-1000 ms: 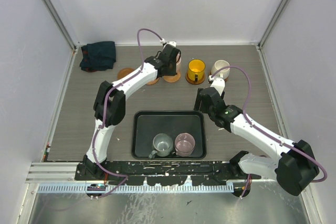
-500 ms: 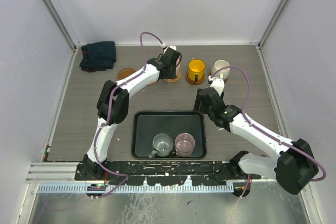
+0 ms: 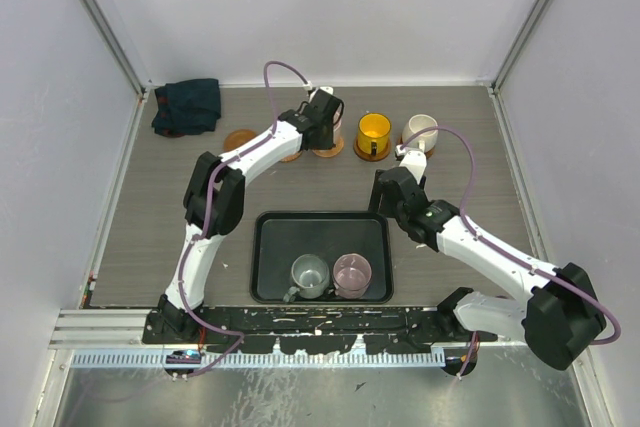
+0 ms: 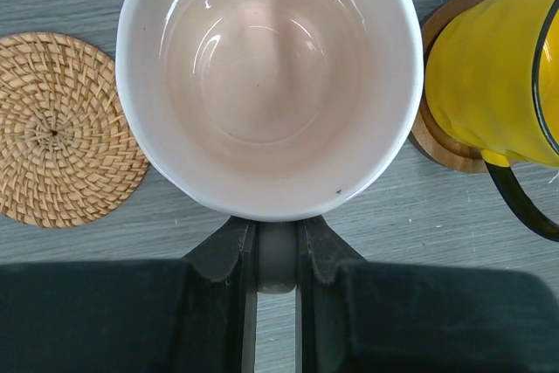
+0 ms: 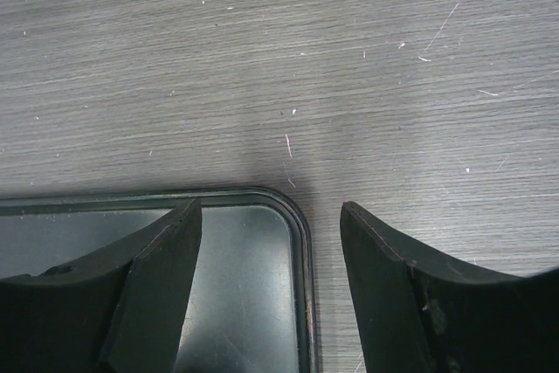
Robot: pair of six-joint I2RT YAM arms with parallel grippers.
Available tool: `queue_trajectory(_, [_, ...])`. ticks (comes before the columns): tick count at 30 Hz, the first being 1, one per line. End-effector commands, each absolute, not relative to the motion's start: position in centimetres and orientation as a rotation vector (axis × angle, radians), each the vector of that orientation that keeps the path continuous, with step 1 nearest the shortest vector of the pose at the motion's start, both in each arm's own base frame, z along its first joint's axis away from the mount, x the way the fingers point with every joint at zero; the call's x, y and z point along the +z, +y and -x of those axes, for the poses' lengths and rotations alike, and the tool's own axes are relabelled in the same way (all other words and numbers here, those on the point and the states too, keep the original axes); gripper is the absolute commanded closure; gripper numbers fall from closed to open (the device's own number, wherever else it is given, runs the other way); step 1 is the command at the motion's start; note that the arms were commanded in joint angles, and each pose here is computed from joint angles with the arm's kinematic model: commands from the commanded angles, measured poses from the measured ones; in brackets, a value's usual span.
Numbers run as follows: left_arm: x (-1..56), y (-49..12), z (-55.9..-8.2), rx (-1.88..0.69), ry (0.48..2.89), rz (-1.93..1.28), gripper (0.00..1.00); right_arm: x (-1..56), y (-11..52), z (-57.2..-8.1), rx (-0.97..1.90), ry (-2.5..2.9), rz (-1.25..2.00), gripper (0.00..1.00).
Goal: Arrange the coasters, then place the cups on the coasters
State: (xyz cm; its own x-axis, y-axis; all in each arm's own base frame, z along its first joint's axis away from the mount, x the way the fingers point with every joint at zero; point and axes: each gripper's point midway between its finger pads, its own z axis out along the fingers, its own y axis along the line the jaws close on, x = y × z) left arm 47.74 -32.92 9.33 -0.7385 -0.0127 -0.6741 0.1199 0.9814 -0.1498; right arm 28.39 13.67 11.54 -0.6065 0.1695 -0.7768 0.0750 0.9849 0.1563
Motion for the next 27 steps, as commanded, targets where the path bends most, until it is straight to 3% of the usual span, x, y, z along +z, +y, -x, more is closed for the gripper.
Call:
queue_trajectory(1, [13.6, -34.2, -49.6, -0.342, 2.271, -0.025, 1.0, 12.3, 14.4, -29.0, 0.176, 2.188, -0.192, 0.31])
queue_trajectory(27, [11.9, -33.7, -48.9, -0.321, 2.307, -0.017, 1.0, 12.1, 14.8, -29.1, 0.19, 2.195, -0.184, 0.31])
